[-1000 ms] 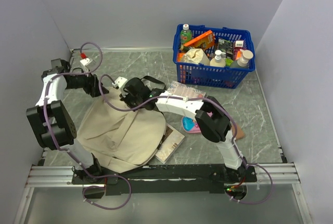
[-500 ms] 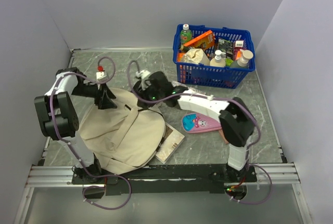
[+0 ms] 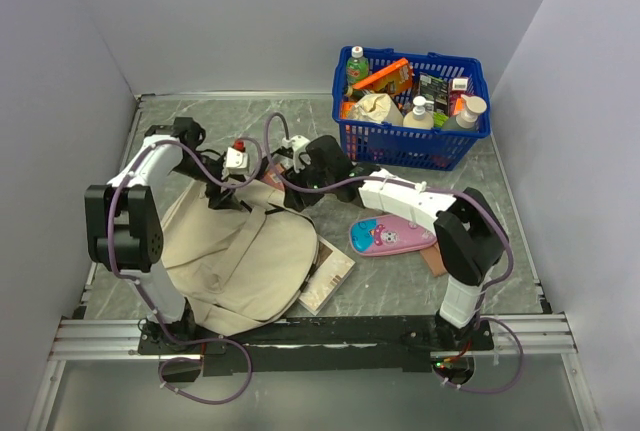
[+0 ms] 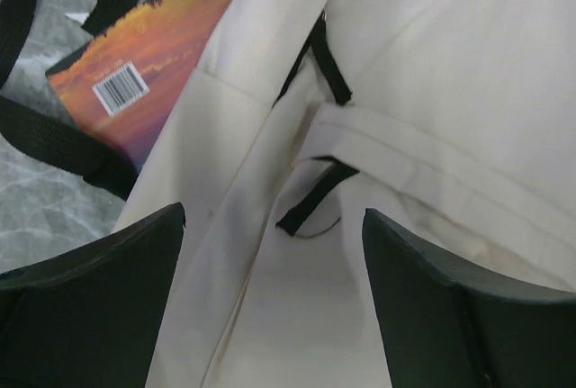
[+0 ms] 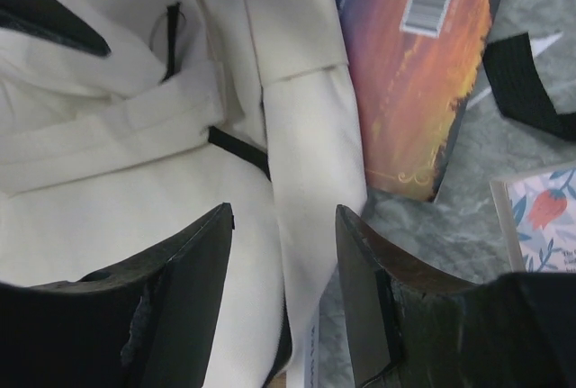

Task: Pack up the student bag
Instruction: Unzip the student bag at the center of the board.

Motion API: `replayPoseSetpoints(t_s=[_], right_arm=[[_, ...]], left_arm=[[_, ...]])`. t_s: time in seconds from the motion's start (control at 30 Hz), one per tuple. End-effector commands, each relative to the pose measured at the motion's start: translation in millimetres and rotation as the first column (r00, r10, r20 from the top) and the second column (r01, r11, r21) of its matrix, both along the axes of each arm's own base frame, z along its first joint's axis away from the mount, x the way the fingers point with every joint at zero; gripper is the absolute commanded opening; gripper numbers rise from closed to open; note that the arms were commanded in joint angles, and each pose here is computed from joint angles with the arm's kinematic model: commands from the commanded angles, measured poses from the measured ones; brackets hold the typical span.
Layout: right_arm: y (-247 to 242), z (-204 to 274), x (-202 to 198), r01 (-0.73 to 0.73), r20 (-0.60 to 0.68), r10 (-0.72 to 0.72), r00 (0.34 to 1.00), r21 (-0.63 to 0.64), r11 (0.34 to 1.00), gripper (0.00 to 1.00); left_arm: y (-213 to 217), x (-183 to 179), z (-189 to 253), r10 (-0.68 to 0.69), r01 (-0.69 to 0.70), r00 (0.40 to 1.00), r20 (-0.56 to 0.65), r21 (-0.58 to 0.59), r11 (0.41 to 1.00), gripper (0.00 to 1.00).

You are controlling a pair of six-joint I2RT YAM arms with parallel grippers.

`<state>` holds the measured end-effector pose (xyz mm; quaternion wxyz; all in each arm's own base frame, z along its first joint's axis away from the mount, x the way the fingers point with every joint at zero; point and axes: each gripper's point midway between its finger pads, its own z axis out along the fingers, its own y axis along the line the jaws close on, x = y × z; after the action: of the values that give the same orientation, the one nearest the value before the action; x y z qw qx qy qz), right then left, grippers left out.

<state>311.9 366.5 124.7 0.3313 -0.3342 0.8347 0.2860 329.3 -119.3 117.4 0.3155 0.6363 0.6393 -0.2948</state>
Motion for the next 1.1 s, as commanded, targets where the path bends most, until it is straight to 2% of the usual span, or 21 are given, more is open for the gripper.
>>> replayPoseSetpoints(t_s=[0.0,0.13,0.27,0.53,0.63,0.73,0.77,0.8,0.97,1.07], right_arm=[[-8.0,-11.3,-2.1,-0.008,-0.041,0.008,0.999,0.010,1.000,0.57],[-9.3,-18.5,-0.4,-0.004,-0.069,0.004,0.998,0.013,1.000,0.57],[-5.4,-22.8,-1.6,-0.010,-0.088,0.012,0.996,0.025,1.000,0.56],[-6.6,-24.2,-4.7,-0.002,-0.128,0.010,0.992,0.062,0.998,0.54],[-6.6,-25.2,-6.0,-0.006,-0.144,0.017,0.989,0.074,0.997,0.52],[-4.7,-27.4,-7.2,-0.011,-0.160,0.024,0.987,0.082,0.997,0.50],[-3.7,-25.4,-6.1,-0.012,-0.160,0.026,0.987,0.087,0.996,0.50],[-3.2,-26.1,-6.1,-0.011,-0.164,0.026,0.986,0.088,0.996,0.49],[-0.4,-23.8,-3.0,-0.007,-0.167,0.024,0.986,0.101,0.995,0.45],[2.8,-22.7,-1.3,-0.005,-0.178,0.025,0.984,0.112,0.994,0.35]], left_arm=[[7.2,6.7,-2.0,-0.094,0.089,0.992,0.087,0.056,0.994,0.85],[12.4,-3.9,-16.0,-0.121,0.115,0.990,0.067,0.095,0.989,0.81],[4.0,-9.1,-19.6,-0.148,0.137,0.984,0.103,0.107,0.985,0.80],[-8.1,-2.9,-30.9,-0.189,0.171,0.976,0.108,0.154,0.973,0.72],[-6.9,-5.7,-35.6,-0.196,0.178,0.976,0.097,0.168,0.969,0.62],[-3.4,-8.6,-39.3,-0.201,0.181,0.976,0.089,0.191,0.965,0.39],[-2.3,-9.2,-38.8,-0.200,0.179,0.976,0.091,0.197,0.964,0.27],[-1.8,-9.3,-38.0,-0.201,0.179,0.975,0.095,0.200,0.963,0.22],[-0.6,-10.3,-31.0,-0.202,0.178,0.974,0.104,0.207,0.962,0.14],[-3.1,-10.3,-22.4,-0.202,0.179,0.973,0.109,0.195,0.964,0.08]])
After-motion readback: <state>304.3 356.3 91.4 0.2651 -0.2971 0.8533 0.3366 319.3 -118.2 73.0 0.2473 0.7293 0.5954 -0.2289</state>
